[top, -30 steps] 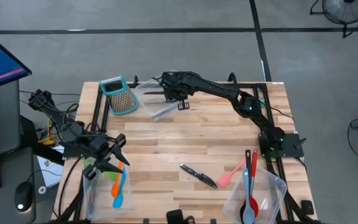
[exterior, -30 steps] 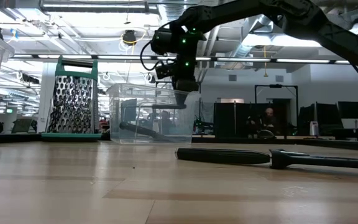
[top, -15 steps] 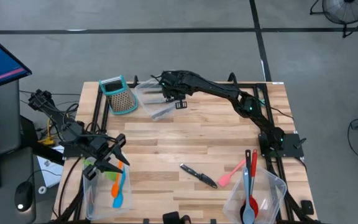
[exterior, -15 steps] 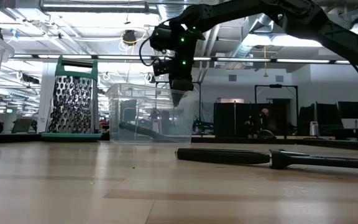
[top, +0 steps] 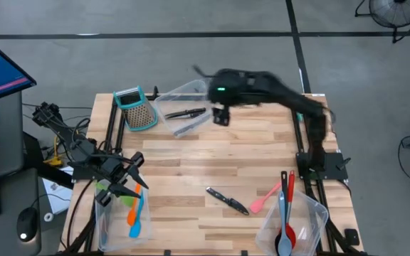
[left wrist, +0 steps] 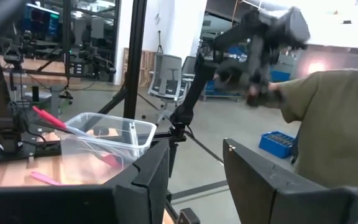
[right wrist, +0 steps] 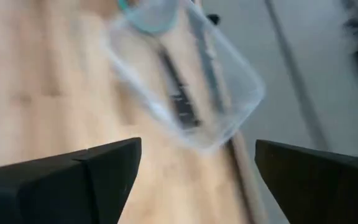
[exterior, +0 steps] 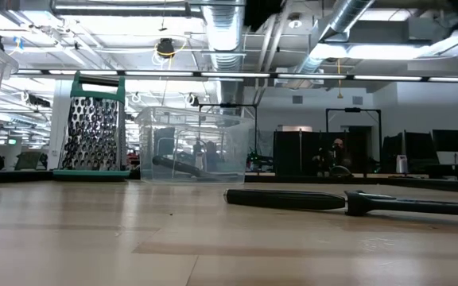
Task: Pick & Place Kitchen Items
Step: Put the black knife into the top transparent bin
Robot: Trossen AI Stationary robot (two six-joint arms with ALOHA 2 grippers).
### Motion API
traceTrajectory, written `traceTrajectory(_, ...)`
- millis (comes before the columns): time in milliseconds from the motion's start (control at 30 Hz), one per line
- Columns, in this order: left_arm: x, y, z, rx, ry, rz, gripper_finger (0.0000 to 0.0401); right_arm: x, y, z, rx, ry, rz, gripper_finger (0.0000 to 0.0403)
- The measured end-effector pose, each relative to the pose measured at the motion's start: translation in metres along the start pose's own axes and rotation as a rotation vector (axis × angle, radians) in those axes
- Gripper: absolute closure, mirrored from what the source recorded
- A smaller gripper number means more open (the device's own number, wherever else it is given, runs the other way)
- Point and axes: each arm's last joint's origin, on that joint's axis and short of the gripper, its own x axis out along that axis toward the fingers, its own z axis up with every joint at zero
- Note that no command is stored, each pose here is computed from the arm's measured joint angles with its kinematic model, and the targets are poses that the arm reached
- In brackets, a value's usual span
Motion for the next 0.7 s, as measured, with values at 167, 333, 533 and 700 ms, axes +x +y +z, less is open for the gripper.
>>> traceTrajectory(167,0.000,0.000,0.000,0.022,-0.004,0.015,0.0270,-0.061,0.035,-0.020,0.149,0.026,0.114,0.0097)
traceTrajectory(333,0.000,0.000,0.000,0.020,-0.005,0.015,0.0270,-0.068,0.104,-0.031,0.184,0.125,0.179,0.0097)
traceTrajectory(533,0.000,0.000,0.000,0.019,-0.006,0.015,0.0270,-0.029,0.213,-0.064,0.078,0.342,0.175,0.0097)
traceTrajectory(700,0.000,0.000,0.001,0.011,-0.011,0.015,0.0270,0.000,0.277,-0.090,0.114,0.388,0.235,0.0097)
